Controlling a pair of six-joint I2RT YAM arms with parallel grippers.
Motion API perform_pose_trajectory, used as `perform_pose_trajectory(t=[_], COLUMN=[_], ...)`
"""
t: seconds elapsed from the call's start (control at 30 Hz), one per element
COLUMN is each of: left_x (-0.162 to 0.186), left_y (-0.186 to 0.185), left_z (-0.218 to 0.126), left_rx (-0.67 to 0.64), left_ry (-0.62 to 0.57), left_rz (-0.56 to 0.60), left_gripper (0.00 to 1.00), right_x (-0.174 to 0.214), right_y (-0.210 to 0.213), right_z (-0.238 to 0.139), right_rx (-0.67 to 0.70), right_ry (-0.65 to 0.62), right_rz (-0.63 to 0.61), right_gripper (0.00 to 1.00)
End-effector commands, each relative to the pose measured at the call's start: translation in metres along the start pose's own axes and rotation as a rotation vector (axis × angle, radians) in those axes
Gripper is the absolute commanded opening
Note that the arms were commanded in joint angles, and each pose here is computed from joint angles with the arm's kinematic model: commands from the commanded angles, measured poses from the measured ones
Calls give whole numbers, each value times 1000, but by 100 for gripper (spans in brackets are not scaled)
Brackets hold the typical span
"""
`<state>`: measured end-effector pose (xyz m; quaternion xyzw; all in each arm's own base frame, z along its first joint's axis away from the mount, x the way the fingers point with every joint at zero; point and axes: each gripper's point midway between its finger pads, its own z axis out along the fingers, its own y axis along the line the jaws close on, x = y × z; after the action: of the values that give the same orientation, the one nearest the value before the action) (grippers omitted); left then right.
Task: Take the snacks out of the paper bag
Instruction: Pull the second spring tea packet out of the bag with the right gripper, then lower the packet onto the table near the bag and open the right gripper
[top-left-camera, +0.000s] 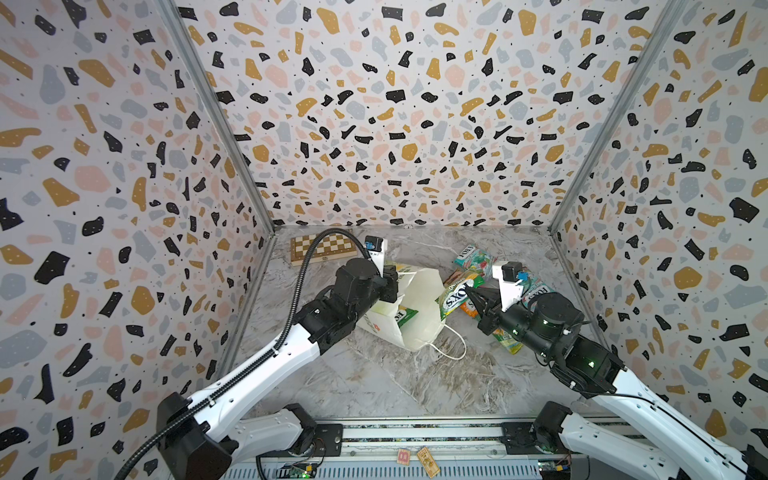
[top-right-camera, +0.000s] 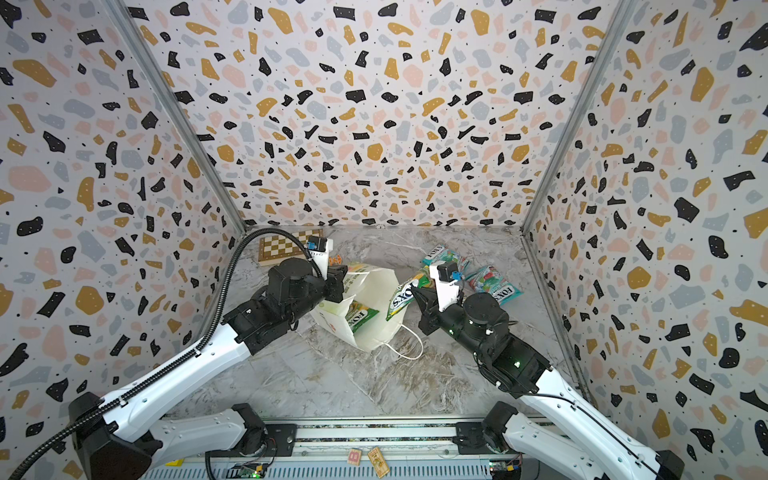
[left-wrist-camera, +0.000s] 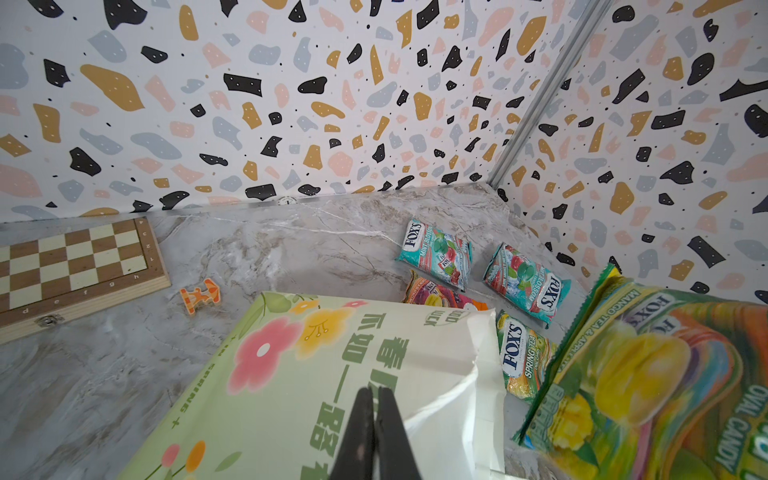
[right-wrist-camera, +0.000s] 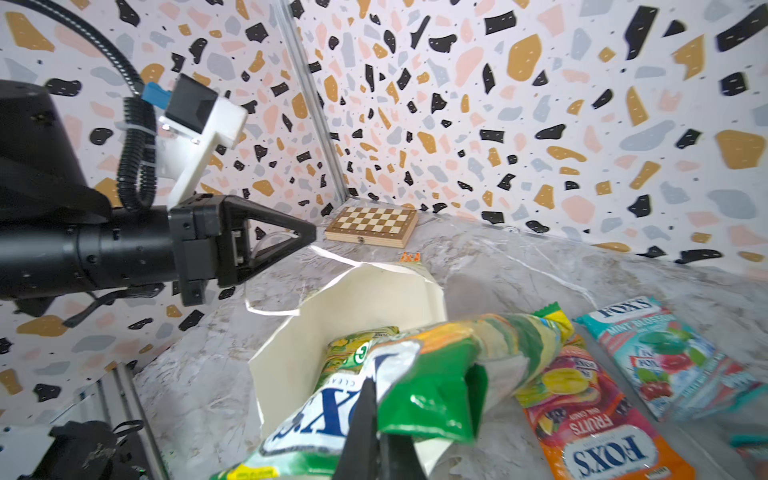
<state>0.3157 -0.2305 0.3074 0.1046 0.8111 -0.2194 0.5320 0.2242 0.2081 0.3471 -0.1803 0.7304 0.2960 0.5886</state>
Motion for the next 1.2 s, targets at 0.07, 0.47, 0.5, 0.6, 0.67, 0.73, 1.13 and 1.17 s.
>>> perform_pose_trajectory(t=[0.07,0.47,0.5,0.6,0.67,0.73,1.13,1.17], left_x=[-8,-9,-9,-8,-9,-9,-10,-10], left_y=[2,11,12,16,18,19,22,23], left_z=[-8,-19,-19,-22,-23,-24,-26,-27], left_rx=[-11,-48,-51,-68,-78,-87,-99,-100], left_ry=[-38,-54,-55,-57,-63,-65,-74,-75], left_rz=[-4,15,17,20,18,16,9,8], left_gripper=[0,0,0,0,0,0,0,0], right_x=[-24,28,34,52,64,76,123,126], right_y=[-36,-101,-103,-105,-101,-94,-60,-57], right_z=[-19,-19,-17,-9,-2,6,42,44], right_rx=[215,368,346,278,217,153,-158,-183], right_ry=[-72,110,126,177,209,235,268,267], right_rz=[-2,22,29,59,73,92,242,254], right_gripper=[0,0,0,0,0,0,0,0])
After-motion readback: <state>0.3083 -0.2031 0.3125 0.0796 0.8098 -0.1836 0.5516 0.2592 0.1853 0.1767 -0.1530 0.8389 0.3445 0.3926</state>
